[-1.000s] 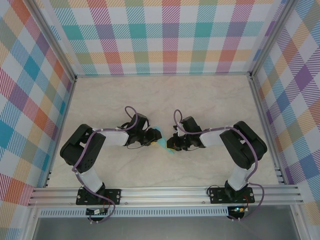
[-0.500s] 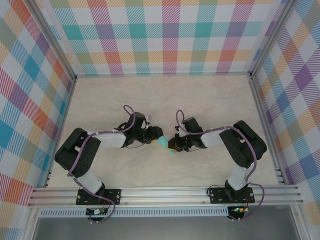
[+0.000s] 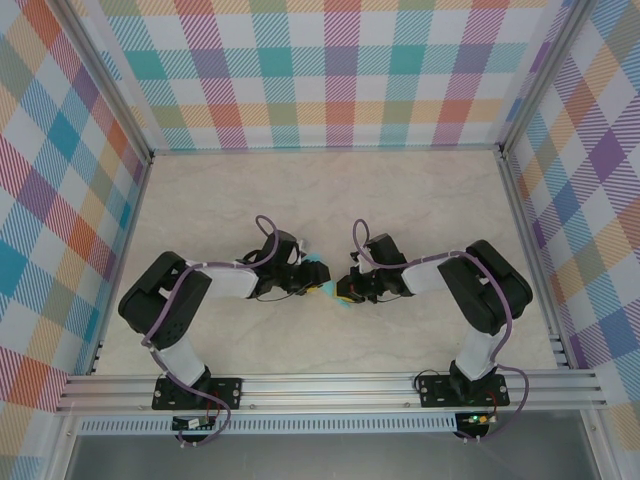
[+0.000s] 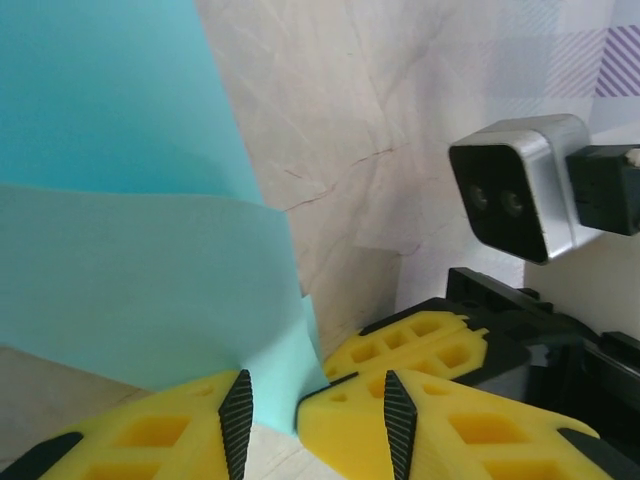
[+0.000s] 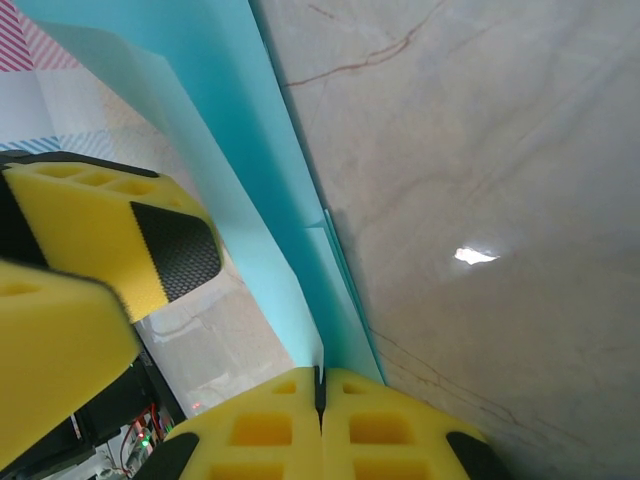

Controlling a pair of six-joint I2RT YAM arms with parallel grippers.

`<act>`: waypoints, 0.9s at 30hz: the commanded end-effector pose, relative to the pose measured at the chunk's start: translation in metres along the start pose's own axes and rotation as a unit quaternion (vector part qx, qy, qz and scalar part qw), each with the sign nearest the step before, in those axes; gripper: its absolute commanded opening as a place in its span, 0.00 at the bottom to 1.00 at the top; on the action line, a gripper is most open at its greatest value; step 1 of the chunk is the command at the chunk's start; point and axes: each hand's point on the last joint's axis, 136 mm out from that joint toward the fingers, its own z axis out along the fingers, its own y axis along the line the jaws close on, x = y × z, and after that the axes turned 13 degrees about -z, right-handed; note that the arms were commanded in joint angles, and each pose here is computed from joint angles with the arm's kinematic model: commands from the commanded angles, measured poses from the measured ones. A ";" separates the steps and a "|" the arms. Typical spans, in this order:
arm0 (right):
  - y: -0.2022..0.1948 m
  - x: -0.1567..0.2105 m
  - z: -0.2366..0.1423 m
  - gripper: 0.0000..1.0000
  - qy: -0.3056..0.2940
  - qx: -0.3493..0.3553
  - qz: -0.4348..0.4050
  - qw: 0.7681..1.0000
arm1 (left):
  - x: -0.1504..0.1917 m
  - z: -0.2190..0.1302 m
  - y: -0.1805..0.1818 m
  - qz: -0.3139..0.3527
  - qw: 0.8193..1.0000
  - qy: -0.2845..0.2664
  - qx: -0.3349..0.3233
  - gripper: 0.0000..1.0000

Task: Fold a paper plane with a square sheet of paper (pick it up from the middle)
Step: Fold the wing for the fifth time at the center of the table.

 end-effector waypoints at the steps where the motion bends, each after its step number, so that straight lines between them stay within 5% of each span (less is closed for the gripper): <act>1: -0.019 0.014 0.004 0.03 0.020 0.024 0.028 0.999 | 0.000 0.007 0.003 -0.001 1.000 0.000 -0.016 0.41; 27: -0.005 0.025 -0.014 0.15 0.041 0.028 0.012 0.999 | -0.005 0.008 0.044 -0.052 0.993 -0.022 -0.108 0.38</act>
